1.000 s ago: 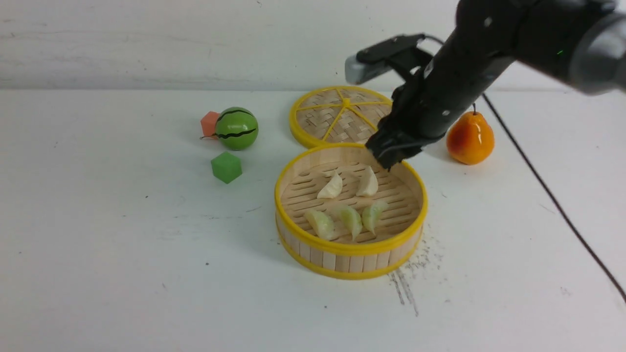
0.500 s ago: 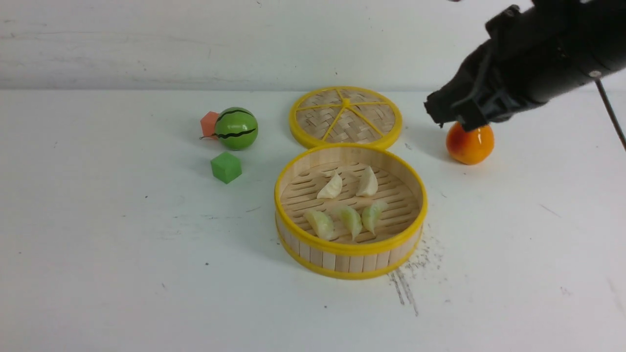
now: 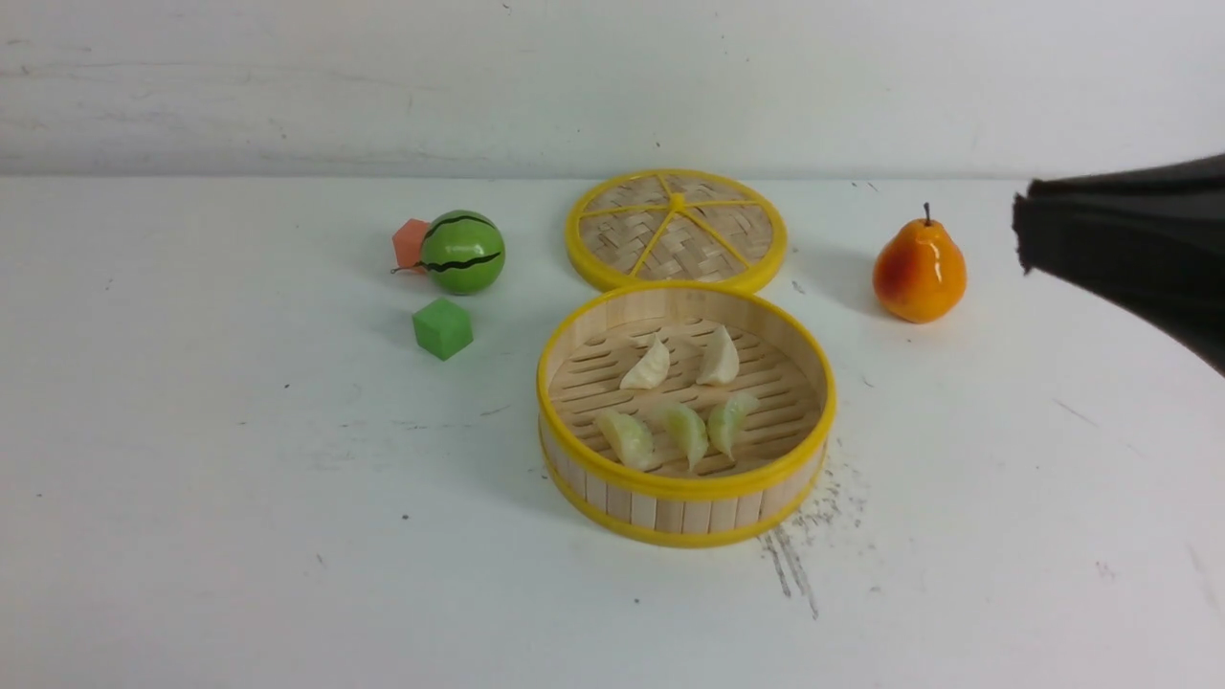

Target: Put the dumplings into the steamer on the white table.

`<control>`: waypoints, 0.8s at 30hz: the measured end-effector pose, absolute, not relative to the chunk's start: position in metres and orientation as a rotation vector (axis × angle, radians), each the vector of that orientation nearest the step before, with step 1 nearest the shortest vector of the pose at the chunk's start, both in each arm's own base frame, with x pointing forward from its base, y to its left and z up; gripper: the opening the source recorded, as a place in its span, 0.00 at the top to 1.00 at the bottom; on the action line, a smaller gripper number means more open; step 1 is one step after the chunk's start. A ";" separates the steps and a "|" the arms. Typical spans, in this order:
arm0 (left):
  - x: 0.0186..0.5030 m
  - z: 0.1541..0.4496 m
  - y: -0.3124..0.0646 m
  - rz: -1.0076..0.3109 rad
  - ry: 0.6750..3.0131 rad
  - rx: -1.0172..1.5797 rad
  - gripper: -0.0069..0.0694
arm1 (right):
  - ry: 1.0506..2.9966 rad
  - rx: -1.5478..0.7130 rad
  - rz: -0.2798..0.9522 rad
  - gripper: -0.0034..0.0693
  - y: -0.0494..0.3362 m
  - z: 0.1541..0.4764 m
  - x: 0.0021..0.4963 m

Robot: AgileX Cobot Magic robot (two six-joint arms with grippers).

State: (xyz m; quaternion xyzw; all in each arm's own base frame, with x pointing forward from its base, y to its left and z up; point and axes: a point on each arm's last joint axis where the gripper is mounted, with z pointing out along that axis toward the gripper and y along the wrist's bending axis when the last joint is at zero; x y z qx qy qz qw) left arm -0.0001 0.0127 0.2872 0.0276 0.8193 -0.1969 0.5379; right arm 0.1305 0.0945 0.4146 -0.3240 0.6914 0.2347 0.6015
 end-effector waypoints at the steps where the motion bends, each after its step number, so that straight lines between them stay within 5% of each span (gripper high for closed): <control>1: 0.000 0.287 0.013 -0.468 1.949 0.066 0.72 | 1.593 -0.749 0.544 0.95 0.092 0.412 0.124; 16: 0.000 0.287 0.013 -0.471 1.949 0.066 0.71 | 1.651 -0.889 0.618 0.93 0.093 0.399 0.103; 24: 0.000 0.287 0.012 -0.472 1.949 0.066 0.69 | 1.596 -0.831 0.449 0.98 0.083 0.398 0.107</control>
